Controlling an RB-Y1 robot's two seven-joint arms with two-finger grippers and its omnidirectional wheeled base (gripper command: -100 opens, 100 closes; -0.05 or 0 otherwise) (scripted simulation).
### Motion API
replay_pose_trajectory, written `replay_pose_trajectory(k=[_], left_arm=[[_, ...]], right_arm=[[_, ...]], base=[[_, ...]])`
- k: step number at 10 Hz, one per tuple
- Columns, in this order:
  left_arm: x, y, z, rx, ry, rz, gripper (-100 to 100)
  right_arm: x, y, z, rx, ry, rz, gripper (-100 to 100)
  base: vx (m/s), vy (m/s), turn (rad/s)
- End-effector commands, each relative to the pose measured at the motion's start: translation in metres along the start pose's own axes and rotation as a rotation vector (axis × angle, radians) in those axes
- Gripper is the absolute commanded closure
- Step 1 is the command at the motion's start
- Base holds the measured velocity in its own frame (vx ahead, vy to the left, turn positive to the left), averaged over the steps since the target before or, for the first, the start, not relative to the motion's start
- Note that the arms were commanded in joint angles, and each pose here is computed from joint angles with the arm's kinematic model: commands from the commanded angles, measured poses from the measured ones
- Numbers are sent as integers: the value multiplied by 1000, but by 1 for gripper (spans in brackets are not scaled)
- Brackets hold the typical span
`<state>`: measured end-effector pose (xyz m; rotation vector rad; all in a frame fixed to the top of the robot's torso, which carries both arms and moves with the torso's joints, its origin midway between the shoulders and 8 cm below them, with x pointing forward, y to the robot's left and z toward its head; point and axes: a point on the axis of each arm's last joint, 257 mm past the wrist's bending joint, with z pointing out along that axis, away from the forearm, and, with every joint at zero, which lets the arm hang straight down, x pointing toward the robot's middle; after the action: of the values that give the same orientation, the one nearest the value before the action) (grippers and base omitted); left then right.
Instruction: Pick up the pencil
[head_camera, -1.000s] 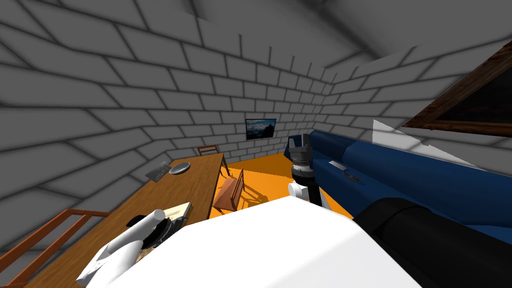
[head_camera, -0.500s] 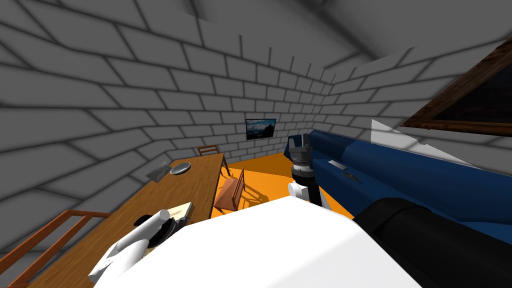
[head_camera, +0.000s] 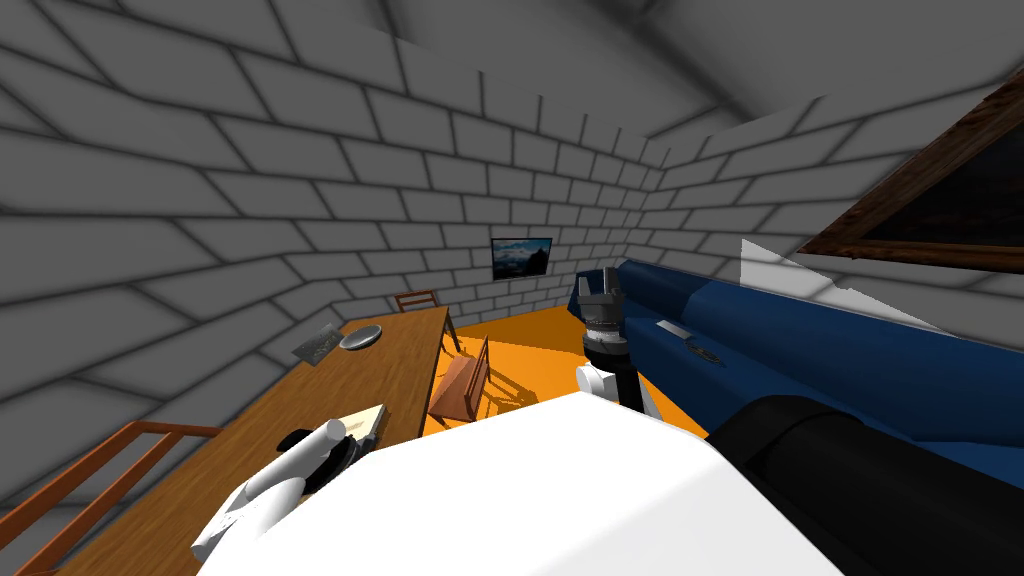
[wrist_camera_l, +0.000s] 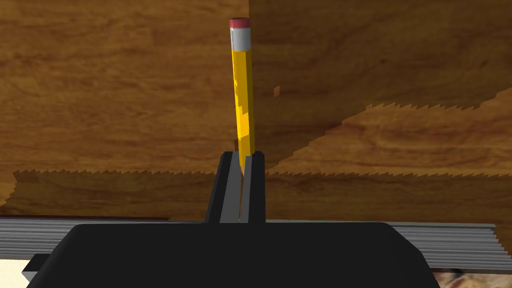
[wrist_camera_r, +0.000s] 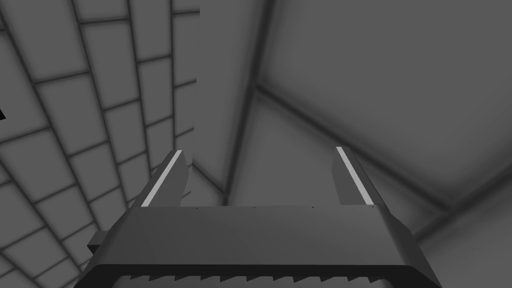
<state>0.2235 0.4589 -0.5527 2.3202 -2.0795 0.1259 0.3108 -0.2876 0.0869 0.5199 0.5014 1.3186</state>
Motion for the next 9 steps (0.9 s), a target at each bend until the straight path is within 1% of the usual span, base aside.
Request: replay_pose_trajectory(k=[1,3,4,5,6,7,8,9], left_arm=[[0,0,0,0,0,0,100],[0,2,1,-3,1,-1,100],[0,2,1,-3,1,0,0],[-9,-1,-10,-3,0,2,100],[-11,-1,-13,-3,0,2,100],[-17,-3,-21,-3,-1,4,100],[-14,-2,-17,-1,-3,3,100],[-15,-2,-18,-2,-2,3,0]], right_arm=[[0,0,0,0,0,0,0],[0,0,0,0,0,0,0],[0,0,0,0,0,0,0],[0,0,0,0,0,0,0],[0,0,0,0,0,0,0],[0,0,0,0,0,0,0],[0,0,0,0,0,0,0],[0,0,0,0,0,0,0]], base=[[-4,-1,14],[0,0,0],[0,0,0],[4,-13,9],[5,-26,14],[-3,-39,19],[-2,-17,8],[0,0,0]])
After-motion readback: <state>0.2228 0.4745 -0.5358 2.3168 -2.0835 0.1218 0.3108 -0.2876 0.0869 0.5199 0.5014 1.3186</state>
